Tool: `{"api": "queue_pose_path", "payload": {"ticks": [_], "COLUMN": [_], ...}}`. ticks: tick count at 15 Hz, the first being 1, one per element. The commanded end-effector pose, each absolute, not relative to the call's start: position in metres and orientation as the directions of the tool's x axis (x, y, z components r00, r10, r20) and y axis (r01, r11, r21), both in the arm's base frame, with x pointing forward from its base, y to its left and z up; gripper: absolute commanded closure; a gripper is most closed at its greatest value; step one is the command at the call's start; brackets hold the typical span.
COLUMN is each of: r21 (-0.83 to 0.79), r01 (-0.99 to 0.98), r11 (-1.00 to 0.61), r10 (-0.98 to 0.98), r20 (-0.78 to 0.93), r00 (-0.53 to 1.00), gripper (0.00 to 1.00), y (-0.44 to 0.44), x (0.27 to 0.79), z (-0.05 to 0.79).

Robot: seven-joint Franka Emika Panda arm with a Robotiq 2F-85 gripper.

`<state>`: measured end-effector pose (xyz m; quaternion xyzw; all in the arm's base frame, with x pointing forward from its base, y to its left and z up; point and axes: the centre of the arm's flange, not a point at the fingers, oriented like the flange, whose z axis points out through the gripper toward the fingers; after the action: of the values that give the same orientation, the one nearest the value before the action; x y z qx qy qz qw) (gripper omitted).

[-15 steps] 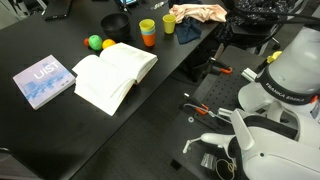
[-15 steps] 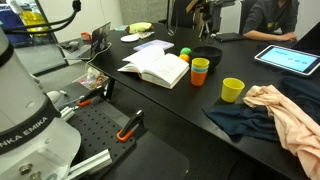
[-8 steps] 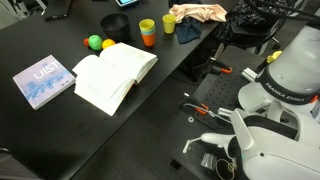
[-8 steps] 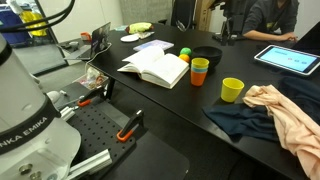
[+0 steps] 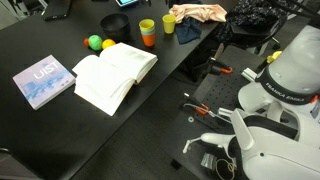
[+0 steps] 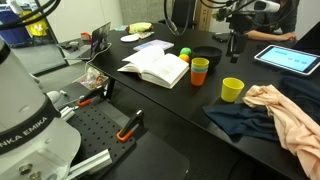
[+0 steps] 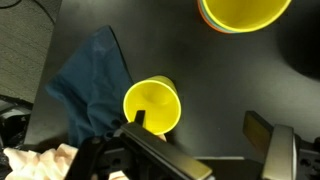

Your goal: Stack the cups together

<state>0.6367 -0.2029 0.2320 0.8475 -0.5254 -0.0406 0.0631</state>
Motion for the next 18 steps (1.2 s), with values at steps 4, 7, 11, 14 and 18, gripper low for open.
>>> {"api": "queue_pose_path", "payload": {"ticks": [4, 7, 11, 14, 18], "r21": [0.164, 0.201, 0.231, 0.225, 0.222], "r01": [-0.908, -0.917, -0.935, -0.949, -0.961], "r11": [-0.386, -0.345, -0.271, -0.22, -0.164], "r10": [-0.922, -0.938, -0.959, -0.969, -0.976], "r20": [-0.034, -0.029, 0.017, 0.064, 0.103], "r00": [0.386, 0.346, 0.282, 0.239, 0.191], "gripper": [0.0, 0.0, 0.0, 0.0, 0.0], "y": [-0.206, -0.208, -0.212, -0.214, -0.218], "x": [0.557, 0.546, 0.541, 0.541, 0.542], "z": [0.226, 0.212, 0.193, 0.188, 0.183]}}
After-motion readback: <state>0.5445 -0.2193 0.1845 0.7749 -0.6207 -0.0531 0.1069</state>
